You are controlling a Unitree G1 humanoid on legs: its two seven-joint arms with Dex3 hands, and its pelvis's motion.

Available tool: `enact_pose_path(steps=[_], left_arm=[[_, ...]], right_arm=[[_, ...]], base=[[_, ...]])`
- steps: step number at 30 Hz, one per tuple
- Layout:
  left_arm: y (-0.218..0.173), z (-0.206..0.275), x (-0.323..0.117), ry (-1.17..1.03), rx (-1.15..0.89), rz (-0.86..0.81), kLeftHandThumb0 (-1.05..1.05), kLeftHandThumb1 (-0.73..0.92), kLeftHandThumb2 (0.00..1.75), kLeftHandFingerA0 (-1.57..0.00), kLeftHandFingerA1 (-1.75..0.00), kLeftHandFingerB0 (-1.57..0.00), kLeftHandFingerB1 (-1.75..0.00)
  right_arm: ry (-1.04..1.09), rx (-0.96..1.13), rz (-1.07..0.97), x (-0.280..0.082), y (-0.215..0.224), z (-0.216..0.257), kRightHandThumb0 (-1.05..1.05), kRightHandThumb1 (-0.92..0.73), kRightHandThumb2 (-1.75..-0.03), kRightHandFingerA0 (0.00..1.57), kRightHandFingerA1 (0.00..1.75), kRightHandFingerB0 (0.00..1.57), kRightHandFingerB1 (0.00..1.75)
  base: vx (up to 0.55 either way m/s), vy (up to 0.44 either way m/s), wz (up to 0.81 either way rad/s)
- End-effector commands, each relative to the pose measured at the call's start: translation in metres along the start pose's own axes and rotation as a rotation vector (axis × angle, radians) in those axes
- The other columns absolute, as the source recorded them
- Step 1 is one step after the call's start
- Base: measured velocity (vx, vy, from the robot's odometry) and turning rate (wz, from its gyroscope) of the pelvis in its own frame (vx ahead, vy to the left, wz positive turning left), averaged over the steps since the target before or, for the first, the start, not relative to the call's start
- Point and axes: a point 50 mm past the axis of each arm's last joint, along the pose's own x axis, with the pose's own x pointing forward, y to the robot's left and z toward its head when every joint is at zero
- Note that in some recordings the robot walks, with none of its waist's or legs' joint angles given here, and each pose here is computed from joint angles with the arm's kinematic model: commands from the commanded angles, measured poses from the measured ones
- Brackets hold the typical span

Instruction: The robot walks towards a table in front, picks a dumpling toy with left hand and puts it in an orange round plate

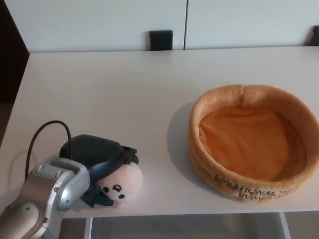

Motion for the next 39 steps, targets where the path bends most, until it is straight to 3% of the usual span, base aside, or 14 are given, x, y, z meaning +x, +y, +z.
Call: enact_pose_path(steps=[1,8,9,12,13,14,15,18,26,27,28,33,34,39], left_arm=[[-0.023,-0.002,0.001,-0.074,-0.015,0.086,-0.29,0.64,0.6,-0.74,-1.23,-0.72,-0.46],[-0.024,-0.004,-0.002,-0.071,-0.075,0.14,-0.26,0.65,0.6,-0.77,-1.18,-0.75,-0.47],[-0.021,-0.005,-0.004,-0.091,-0.119,0.157,-0.21,0.67,0.61,-0.75,-1.29,-0.82,-0.51],[-0.005,-0.004,-0.008,-0.129,-0.275,0.218,-0.21,0.78,0.65,-0.73,-1.33,-0.85,-0.68],[0.009,-0.003,-0.011,-0.157,-0.378,0.277,-0.14,0.77,0.63,-0.88,-1.0,-0.87,-0.64],[0.016,-0.003,-0.013,-0.174,-0.423,0.309,-0.14,0.77,0.63,-0.88,-1.0,-0.87,-0.64],[0.03,-0.001,-0.016,-0.211,-0.493,0.365,-0.11,0.79,0.65,-0.84,-1.16,-0.85,-0.72],[0.057,0.003,-0.023,-0.283,-0.58,0.464,-0.12,0.8,0.64,-0.84,-1.16,-0.85,-0.74],[0.135,0.032,-0.055,-0.483,-0.545,0.717,-0.09,0.8,0.64,-0.85,-1.22,-0.81,-0.92],[0.144,0.04,-0.058,-0.508,-0.533,0.728,-0.12,0.8,0.65,-0.8,-1.37,-0.81,-0.95],[0.156,0.049,-0.064,-0.54,-0.519,0.741,-0.12,0.8,0.65,-0.8,-1.37,-0.81,-0.95],[0.16,0.051,-0.066,-0.543,-0.523,0.736,-0.12,0.8,0.65,-0.8,-1.37,-0.81,-0.95],[0.17,0.067,-0.068,-0.591,-0.468,0.767,-0.16,0.75,0.64,-0.77,-1.47,-0.83,-0.91],[0.192,0.119,-0.068,-0.696,-0.336,0.793,-0.18,0.74,0.61,-0.78,-1.49,-0.85,-0.88]], right_arm=[[0.008,-0.003,-0.003,0.0,-0.005,-0.001,-0.12,-0.54,-0.57,0.65,0.51,0.48,0.42],[0.014,-0.013,0.003,0.0,-0.003,-0.003,-0.1,-0.55,-0.55,0.67,0.5,0.48,0.41],[0.013,-0.014,0.004,0.0,-0.003,-0.003,-0.1,-0.55,-0.56,0.67,0.5,0.48,0.41],[0.013,-0.016,0.007,0.0,-0.004,-0.003,-0.1,-0.55,-0.55,0.65,0.49,0.47,0.4],[0.012,-0.016,0.006,0.0,-0.005,-0.003,-0.11,-0.55,-0.55,0.66,0.5,0.48,0.41],[0.012,-0.017,0.005,0.0,-0.005,-0.002,-0.11,-0.55,-0.55,0.66,0.5,0.48,0.41],[0.01,-0.013,0.004,0.0,-0.006,-0.002,-0.13,-0.55,-0.57,0.66,0.52,0.48,0.42],[0.009,-0.001,0.003,0.0,-0.006,-0.002,-0.1,-0.56,-0.56,0.65,0.5,0.47,0.41],[0.014,0.017,0.009,0.0,-0.004,-0.004,-0.12,-0.56,-0.57,0.66,0.52,0.47,0.42],[0.014,0.015,0.009,-0.001,-0.004,-0.004,-0.1,-0.56,-0.56,0.67,0.51,0.47,0.41],[0.014,0.012,0.009,-0.001,-0.004,-0.005,-0.1,-0.56,-0.56,0.67,0.51,0.47,0.41],[0.014,0.013,0.009,-0.001,-0.003,-0.005,-0.1,-0.56,-0.56,0.67,0.51,0.47,0.41],[0.016,0.011,0.01,-0.001,-0.003,-0.005,-0.12,-0.55,-0.56,0.66,0.52,0.48,0.42],[0.004,0.011,0.009,0.0,-0.004,-0.002,-0.12,-0.56,-0.57,0.67,0.53,0.47,0.42]], base=[[0.0,0.0,0.0],[0.0,0.0,0.0],[0.0,0.0,0.0],[0.0,0.0,0.0],[0.0,0.0,0.0],[0.0,0.0,0.0],[0.0,0.0,0.0],[0.0,0.0,0.0],[0.0,0.0,0.0],[0.0,0.0,0.0],[0.0,0.0,0.0],[0.0,0.0,0.0],[0.0,0.0,0.0],[0.0,0.0,0.01]])
